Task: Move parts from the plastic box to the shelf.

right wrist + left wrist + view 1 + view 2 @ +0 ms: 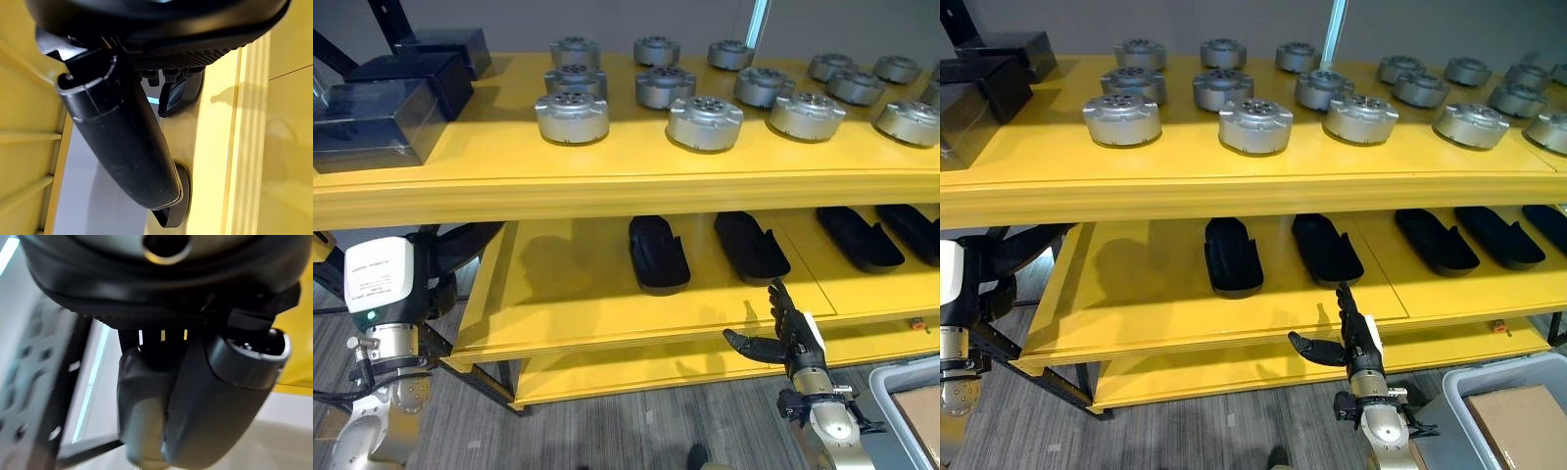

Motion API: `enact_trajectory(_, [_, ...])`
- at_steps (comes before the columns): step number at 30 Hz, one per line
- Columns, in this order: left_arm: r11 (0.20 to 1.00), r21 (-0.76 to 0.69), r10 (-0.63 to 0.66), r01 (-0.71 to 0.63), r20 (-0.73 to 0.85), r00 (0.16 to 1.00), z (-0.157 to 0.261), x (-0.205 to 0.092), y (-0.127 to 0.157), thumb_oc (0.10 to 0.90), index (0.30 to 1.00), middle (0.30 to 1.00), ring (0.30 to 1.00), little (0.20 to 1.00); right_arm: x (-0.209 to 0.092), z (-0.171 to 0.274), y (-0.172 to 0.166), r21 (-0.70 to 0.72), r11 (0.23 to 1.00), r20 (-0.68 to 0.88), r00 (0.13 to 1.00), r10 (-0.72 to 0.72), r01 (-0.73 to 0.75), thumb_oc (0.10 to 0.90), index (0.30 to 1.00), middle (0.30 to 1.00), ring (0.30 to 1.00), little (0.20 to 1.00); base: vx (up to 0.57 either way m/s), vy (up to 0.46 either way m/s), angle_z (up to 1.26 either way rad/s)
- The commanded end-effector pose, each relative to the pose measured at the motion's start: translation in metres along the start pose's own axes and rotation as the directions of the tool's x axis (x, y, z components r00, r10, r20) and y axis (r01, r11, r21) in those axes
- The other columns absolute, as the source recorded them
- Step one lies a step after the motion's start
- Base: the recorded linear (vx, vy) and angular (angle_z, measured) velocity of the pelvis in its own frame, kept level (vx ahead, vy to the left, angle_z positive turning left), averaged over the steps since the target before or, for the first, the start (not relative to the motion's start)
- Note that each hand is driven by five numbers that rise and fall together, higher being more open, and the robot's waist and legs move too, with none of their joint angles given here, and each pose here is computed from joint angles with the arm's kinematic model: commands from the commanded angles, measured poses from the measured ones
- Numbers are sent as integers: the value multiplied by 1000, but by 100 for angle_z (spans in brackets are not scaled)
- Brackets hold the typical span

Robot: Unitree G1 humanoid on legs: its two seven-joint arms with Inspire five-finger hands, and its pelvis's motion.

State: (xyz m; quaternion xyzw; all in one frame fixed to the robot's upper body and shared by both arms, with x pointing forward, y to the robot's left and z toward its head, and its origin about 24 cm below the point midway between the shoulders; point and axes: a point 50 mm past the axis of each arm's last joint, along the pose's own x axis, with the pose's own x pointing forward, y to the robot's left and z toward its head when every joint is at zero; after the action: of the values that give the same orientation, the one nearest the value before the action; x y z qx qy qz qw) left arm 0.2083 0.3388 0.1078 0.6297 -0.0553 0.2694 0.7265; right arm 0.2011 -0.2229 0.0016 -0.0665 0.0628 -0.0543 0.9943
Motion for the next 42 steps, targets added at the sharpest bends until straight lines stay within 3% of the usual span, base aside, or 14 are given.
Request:
enact_trajectory(1, [927, -93, 372, -363, 97, 923, 34, 47, 49, 400, 300, 300, 300, 300, 17, 55, -9, -37, 999, 269, 963, -3, 13, 900, 1000, 1000, 1000, 1000, -1, 60, 0])
enact_trajectory(12, [912, -65, 407, -404, 252, 878, 74, 88, 59, 400, 300, 300, 300, 300, 25, 66, -2, -66, 997, 306, 950, 59, -41, 900, 1000, 1000, 1000, 1000, -53, 11, -1])
enact_trajectory(18, [915, 102, 314, -391, 429, 847, 101, 125, 79, 400, 300, 300, 300, 300, 34, 79, 8, -122, 987, 341, 930, 140, -104, 900, 1000, 1000, 1000, 1000, -107, 19, -7])
enact_trajectory(32, [861, 383, 131, -335, 469, 874, 100, 157, 88, 400, 300, 300, 300, 300, 38, 84, 3, -165, 980, 353, 921, 162, -109, 900, 1000, 1000, 1000, 1000, -58, 2, -7])
enact_trajectory(42, [862, 452, 45, -228, 380, 924, 82, 156, 63, 400, 300, 300, 300, 300, 41, 91, -2, -150, 986, 383, 916, 120, -67, 900, 1000, 1000, 1000, 1000, -19, 1, 4])
